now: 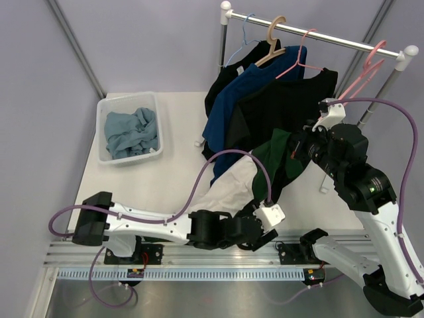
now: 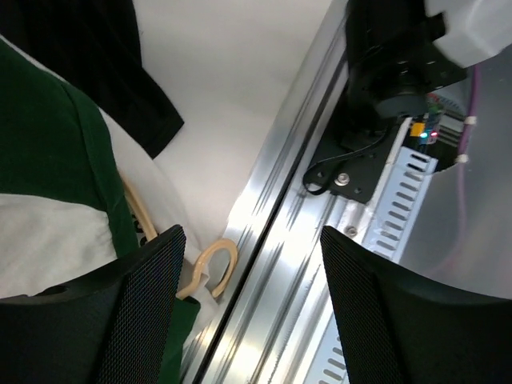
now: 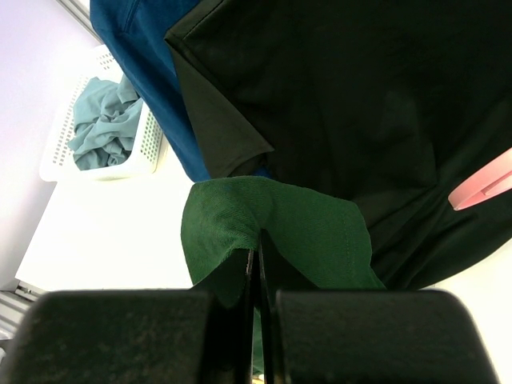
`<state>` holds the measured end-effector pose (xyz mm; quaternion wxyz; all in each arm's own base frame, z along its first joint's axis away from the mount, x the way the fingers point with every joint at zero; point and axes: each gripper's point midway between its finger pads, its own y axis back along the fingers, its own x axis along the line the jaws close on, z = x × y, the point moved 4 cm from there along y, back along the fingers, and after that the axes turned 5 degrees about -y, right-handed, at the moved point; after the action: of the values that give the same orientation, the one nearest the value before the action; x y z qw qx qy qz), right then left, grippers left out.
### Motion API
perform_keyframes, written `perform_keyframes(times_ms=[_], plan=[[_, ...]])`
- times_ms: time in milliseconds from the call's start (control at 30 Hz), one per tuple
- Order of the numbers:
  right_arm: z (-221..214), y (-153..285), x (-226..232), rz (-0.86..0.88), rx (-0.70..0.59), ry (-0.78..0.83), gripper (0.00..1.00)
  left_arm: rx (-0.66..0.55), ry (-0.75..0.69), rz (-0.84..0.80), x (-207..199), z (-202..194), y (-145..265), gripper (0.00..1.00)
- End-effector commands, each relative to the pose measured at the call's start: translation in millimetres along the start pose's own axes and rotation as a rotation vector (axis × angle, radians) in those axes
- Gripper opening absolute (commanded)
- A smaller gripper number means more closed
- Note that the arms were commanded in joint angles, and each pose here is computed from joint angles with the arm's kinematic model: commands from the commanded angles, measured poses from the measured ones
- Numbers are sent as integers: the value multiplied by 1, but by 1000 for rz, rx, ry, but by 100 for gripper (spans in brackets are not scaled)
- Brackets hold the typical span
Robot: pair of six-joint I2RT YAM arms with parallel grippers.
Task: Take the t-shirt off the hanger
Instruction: Pick up the hanger at the center of the board.
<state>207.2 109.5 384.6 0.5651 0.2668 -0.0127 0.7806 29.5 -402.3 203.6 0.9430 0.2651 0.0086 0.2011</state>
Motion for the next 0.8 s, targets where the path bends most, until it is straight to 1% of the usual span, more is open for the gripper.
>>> perform_keyframes(times_ms=[0, 33, 100, 167, 200, 333, 600, 767], plan=[[14, 9, 1, -1, -69, 3, 0, -12, 58, 80, 23, 10, -11, 69], [14, 9, 0, -2, -66, 4, 0, 1, 67, 99, 32, 7, -15, 68], [15, 10, 1, 0, -71, 4, 0, 23, 53, 117, 37, 1, -21, 66], [15, 9, 1, -2, -71, 5, 0, 31, 52, 145, 42, 3, -27, 66], [14, 8, 1, -2, -69, 5, 0, 56, 38, 154, 42, -3, -33, 67], [12, 5, -1, -8, -65, 9, 0, 85, 40, 167, 46, -10, -43, 68], [14, 9, -2, -16, -77, 16, 0, 108, 67, 239, 69, -25, -47, 70], [15, 9, -2, -17, -82, 12, 0, 109, 88, 217, 72, -32, -56, 70]])
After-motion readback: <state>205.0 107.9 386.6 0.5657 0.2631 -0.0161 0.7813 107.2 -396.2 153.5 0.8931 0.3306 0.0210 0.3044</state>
